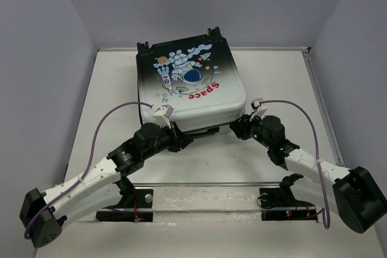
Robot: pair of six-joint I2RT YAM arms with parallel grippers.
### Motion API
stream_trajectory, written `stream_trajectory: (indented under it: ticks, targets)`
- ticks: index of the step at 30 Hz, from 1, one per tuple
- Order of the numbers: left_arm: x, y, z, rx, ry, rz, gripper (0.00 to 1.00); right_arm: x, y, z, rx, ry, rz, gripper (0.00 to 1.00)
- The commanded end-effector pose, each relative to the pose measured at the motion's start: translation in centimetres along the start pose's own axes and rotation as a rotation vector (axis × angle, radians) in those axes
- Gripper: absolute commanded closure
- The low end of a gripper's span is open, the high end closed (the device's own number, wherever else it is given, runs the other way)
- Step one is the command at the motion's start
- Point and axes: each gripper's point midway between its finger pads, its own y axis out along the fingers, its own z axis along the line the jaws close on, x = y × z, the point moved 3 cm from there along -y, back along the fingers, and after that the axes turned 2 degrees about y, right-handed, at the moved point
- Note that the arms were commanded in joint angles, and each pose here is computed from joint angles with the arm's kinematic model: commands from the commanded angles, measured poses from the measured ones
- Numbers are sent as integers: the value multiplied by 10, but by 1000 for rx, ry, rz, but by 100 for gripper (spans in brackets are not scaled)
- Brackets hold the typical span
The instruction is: Pack the luggage
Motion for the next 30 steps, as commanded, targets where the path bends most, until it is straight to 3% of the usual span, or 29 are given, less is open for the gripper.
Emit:
stream_trajectory:
  ticks: [1,4,6,8,12,16,18,20,21,27,30]
  targets:
    - [42,8,-22,-5,-38,-218,91,42,7,4,-7,-52,-195,69]
    - [29,13,-10,37,-46,-208,83,48,8,4,-8,-55,-217,74]
    - [24,18,1,81,-42,-202,79,50,9,7,8,-42,-228,87]
    - [27,21,10,131,-38,-236,73,50,7,12,19,-20,-231,93]
    - [41,28,15,179,-23,-314,49,37,0,33,25,-17,-182,93]
    - [55,27,-2,146,-6,-332,38,26,-8,36,-48,5,-128,93]
    - [58,14,6,207,9,-340,25,26,-11,33,-76,17,-122,93]
    - [87,-19,4,262,5,-451,16,25,-12,31,-94,21,-107,93]
    - [89,-39,14,321,32,-439,10,24,-12,31,-98,21,-95,93]
    - [140,-109,42,571,110,-514,3,26,-6,35,-94,19,-73,93]
    - [149,-102,55,599,162,-444,1,26,-6,36,-88,22,-68,93]
